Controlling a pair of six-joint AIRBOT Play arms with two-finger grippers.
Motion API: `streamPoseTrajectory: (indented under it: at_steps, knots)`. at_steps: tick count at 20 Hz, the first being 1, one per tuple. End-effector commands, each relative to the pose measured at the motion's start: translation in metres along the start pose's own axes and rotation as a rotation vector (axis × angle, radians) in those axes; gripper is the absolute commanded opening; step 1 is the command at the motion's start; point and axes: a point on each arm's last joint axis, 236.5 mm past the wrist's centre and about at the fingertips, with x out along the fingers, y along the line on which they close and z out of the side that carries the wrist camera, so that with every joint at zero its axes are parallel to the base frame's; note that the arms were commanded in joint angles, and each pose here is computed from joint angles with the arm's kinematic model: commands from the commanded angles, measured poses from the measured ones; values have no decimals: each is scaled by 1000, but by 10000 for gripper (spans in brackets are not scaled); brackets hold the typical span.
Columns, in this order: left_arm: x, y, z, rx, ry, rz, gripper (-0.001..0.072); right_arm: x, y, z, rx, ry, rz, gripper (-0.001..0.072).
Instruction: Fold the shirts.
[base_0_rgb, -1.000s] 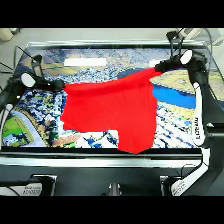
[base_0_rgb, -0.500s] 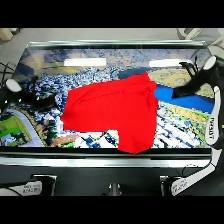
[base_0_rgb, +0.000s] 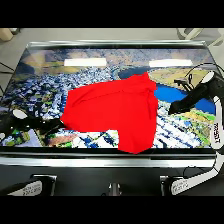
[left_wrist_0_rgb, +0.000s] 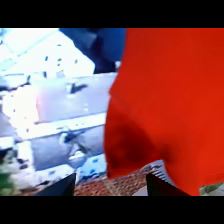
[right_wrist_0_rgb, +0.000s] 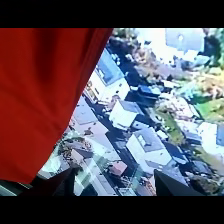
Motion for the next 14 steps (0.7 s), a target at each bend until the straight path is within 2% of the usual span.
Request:
streamPoseTrajectory:
  at_steps: [1,3,5,6,8,11,14]
  knots:
    - [14,-7,5,-12,-41,-12,475,2,1,-1,-9,2,4,495]
    - [21,-7,7,-27,-44,-3,363,2,0,-3,-8,10,-1,496]
    - [21,-5,14,-42,-72,2,36,3,-1,-11,-5,41,-5,502]
    - [20,-4,16,-33,-83,5,28,7,2,-15,-4,45,3,510]
    - [19,-5,17,12,-90,6,27,28,24,-21,6,8,86,623]
    - [13,-10,13,74,-83,-1,26,67,48,-36,58,-15,193,624]
    - [2,-17,14,101,-109,-10,26,91,61,-24,119,-113,266,600]
